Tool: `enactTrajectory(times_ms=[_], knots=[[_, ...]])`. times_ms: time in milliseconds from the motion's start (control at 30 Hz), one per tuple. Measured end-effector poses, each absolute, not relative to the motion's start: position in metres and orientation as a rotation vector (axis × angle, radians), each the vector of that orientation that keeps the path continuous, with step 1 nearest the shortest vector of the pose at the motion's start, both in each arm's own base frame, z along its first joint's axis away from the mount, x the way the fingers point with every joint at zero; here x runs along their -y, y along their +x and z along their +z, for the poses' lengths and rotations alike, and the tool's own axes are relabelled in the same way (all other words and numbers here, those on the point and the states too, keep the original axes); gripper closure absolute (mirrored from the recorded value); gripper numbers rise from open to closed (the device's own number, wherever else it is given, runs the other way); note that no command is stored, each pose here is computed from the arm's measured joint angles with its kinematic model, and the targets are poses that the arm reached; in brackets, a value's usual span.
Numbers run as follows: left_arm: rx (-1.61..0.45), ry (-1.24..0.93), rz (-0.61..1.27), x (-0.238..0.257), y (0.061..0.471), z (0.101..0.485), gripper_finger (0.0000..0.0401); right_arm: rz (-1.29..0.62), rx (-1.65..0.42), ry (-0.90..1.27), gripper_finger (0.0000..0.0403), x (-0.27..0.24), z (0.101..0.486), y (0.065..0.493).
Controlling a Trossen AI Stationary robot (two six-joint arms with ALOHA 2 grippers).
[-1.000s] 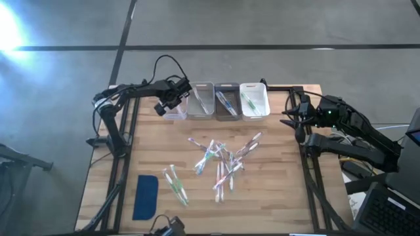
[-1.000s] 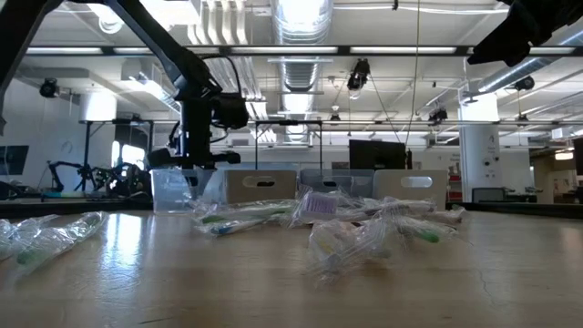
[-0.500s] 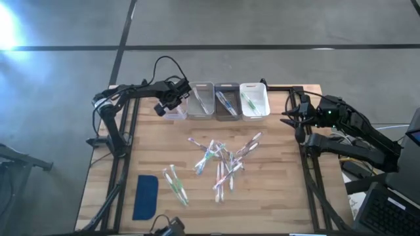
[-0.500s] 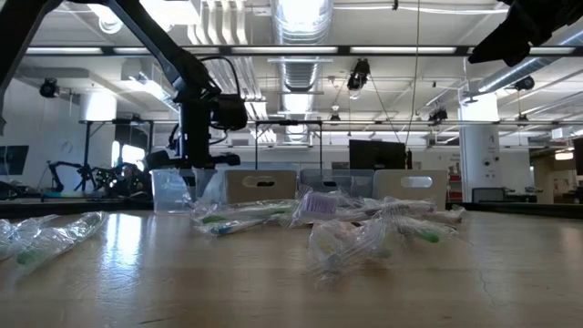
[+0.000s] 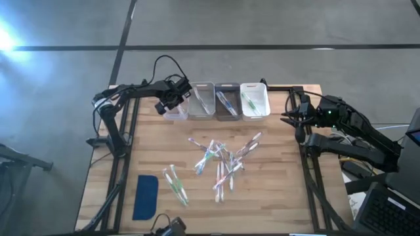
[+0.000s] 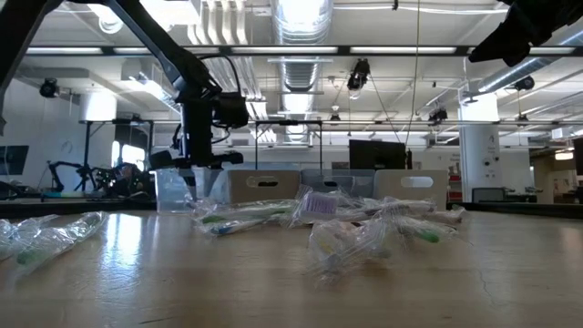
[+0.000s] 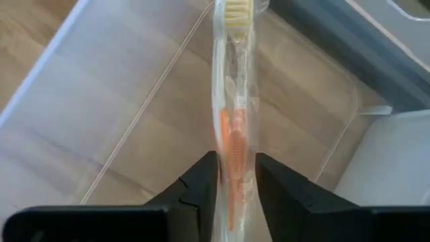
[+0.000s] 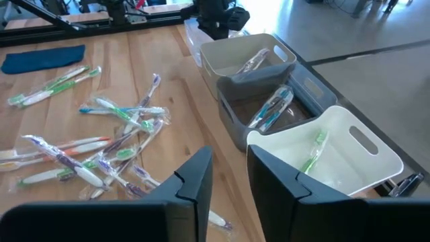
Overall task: Pick & Place Toothbrushes
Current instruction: Put the orange toothbrush into the white transparent bin, then put the green toothbrush into the white bin
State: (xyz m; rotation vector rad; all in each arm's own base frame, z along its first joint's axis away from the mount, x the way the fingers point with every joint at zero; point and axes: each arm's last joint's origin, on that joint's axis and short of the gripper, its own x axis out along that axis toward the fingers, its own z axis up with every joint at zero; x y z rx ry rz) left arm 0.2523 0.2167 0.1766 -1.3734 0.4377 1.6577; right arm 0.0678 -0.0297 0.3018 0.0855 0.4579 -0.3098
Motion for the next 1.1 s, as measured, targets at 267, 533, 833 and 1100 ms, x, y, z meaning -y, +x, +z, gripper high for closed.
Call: enactTrajectory(times_ms=[267,533,833,1100], knots=[[-0.424,-1.310,1.551,-0.219,0.257,0.206,0.0275,-0.310,-0.458,0.086,0.0341,0.030,0.302,0.068],[-0.354,-1.118,1.352,-0.207,0.256,0.275,0.0276,-0.310,-0.458,0.085,0.0355,0.030,0.302,0.068],[-0.098,-0.802,0.960,-0.169,0.265,0.357,0.0278,-0.310,-0.458,0.085,0.0353,0.030,0.302,0.068],[-0.017,-0.430,0.513,-0.111,0.257,0.412,0.0301,-0.310,-0.458,0.085,0.0329,0.030,0.302,0.068]])
